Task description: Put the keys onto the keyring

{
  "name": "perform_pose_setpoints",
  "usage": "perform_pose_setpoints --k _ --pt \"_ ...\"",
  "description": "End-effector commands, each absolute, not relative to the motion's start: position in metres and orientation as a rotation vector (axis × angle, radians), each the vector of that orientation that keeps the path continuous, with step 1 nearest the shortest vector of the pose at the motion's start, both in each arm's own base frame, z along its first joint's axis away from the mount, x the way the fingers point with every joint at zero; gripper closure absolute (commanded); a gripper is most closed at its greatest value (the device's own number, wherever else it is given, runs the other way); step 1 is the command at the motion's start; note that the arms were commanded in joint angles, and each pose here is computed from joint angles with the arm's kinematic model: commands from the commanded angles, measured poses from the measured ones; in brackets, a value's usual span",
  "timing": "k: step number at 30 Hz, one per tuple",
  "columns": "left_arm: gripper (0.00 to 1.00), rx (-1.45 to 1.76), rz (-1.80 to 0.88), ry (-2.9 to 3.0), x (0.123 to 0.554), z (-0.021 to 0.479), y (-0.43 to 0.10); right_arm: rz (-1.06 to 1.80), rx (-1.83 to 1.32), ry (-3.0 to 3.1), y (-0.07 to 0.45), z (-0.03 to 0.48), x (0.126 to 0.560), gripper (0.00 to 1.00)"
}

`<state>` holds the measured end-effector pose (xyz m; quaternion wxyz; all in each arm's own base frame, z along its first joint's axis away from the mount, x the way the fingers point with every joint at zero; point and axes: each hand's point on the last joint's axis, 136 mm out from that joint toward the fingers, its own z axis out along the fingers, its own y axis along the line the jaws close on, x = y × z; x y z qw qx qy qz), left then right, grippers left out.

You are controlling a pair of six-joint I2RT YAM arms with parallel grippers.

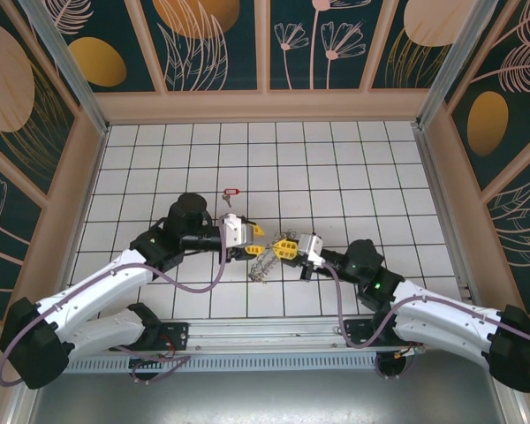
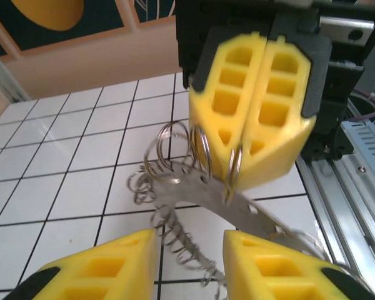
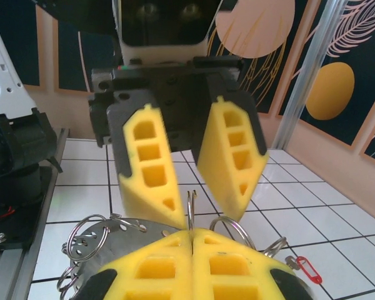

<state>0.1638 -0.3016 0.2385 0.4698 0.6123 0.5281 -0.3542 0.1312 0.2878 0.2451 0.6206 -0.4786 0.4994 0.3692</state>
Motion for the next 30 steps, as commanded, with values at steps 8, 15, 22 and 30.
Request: perform_pose_setpoints --k 8,15,22,30 --pt "0.74 1.535 -0.912 1.096 0.147 0.271 -0.305 0.884 -1.098 1.075 0.29 0.26 0.125 1.0" --pt "0.72 1.549 -0.938 1.11 0.144 0.269 -0.305 0.883 -1.09 1.065 0.29 0.265 0.126 1.0" --pt "0.61 1.56 -0.947 1.14 0.14 0.265 -0.301 0.873 -1.071 1.074 0.287 0.265 0.13 1.0" --pt "0.59 1.52 -0.913 1.185 0.137 0.261 -0.29 0.879 -1.069 1.078 0.286 0.264 0.13 1.0"
